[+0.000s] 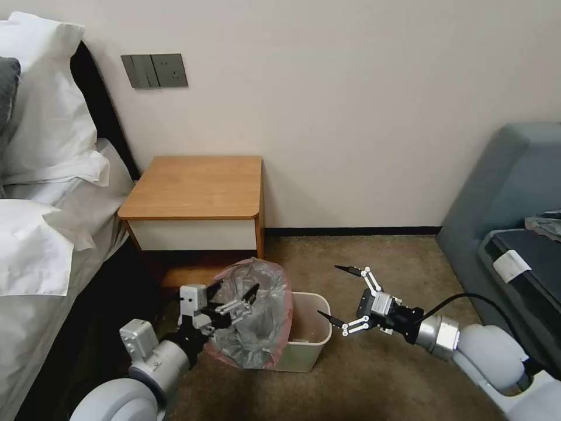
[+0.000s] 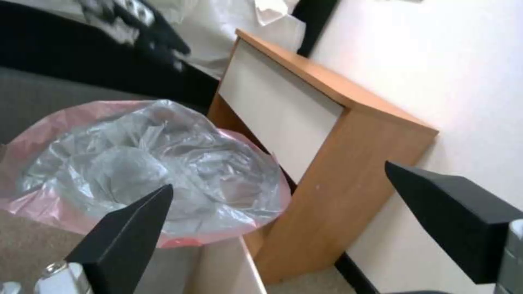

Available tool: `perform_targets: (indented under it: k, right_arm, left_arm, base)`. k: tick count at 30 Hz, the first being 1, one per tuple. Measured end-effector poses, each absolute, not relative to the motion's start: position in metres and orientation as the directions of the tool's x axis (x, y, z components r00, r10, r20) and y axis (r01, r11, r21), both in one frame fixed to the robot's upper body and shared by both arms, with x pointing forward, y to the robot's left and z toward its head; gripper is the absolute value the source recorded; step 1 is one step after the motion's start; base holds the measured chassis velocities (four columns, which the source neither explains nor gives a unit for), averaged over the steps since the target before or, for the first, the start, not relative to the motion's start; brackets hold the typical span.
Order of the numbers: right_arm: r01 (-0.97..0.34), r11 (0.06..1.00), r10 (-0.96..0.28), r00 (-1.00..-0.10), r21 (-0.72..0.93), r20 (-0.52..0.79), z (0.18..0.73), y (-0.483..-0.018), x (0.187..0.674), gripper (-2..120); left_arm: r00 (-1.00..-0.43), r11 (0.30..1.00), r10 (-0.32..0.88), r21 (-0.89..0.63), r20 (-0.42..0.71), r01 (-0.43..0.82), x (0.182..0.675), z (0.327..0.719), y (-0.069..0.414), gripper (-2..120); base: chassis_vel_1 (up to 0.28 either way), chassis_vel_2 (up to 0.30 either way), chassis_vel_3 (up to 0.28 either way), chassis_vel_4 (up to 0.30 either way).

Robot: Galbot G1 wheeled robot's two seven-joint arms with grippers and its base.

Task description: Pick up the garbage bag from the table and place it over the trash can.

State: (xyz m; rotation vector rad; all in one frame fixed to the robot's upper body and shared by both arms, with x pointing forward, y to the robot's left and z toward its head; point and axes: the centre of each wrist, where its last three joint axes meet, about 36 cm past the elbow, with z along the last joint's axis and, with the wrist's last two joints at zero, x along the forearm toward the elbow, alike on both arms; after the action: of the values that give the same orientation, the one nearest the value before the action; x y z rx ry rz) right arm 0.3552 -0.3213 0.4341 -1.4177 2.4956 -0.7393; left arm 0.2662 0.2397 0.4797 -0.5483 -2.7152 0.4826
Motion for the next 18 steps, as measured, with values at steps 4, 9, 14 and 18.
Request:
perform_targets:
  k: [4, 9, 14, 18]
  right_arm:
    - [-0.756, 0.426, -0.845, -0.529, -0.498, 0.081, 0.432, -0.320, 0.355, 100]
    - [-0.762, 0.424, -0.849, -0.522, -0.489, 0.078, 0.428, -0.317, 0.355, 100]
    - [-0.772, 0.417, -0.856, -0.511, -0.480, 0.079, 0.423, -0.315, 0.354, 100]
    - [-0.777, 0.413, -0.861, -0.503, -0.475, 0.076, 0.420, -0.315, 0.352, 100]
  left_arm:
    - [-0.889, 0.901, 0.362, -0.350, 0.280, 0.257, 0.272, 0.468, 0.240, 100]
    - [-0.880, 0.918, 0.323, -0.341, 0.349, 0.201, 0.282, 0.461, 0.240, 100]
    - [-0.853, 0.923, 0.311, -0.349, 0.420, 0.164, 0.291, 0.446, 0.242, 100]
    - [-0.832, 0.926, 0.310, -0.345, 0.460, 0.155, 0.295, 0.436, 0.245, 100]
  base:
    - [0.000, 0.000, 0.000, 0.000]
    - [0.000, 0.000, 0.000, 0.000]
    - [0.000, 0.000, 0.000, 0.000]
    - [0.000, 0.000, 0.000, 0.000]
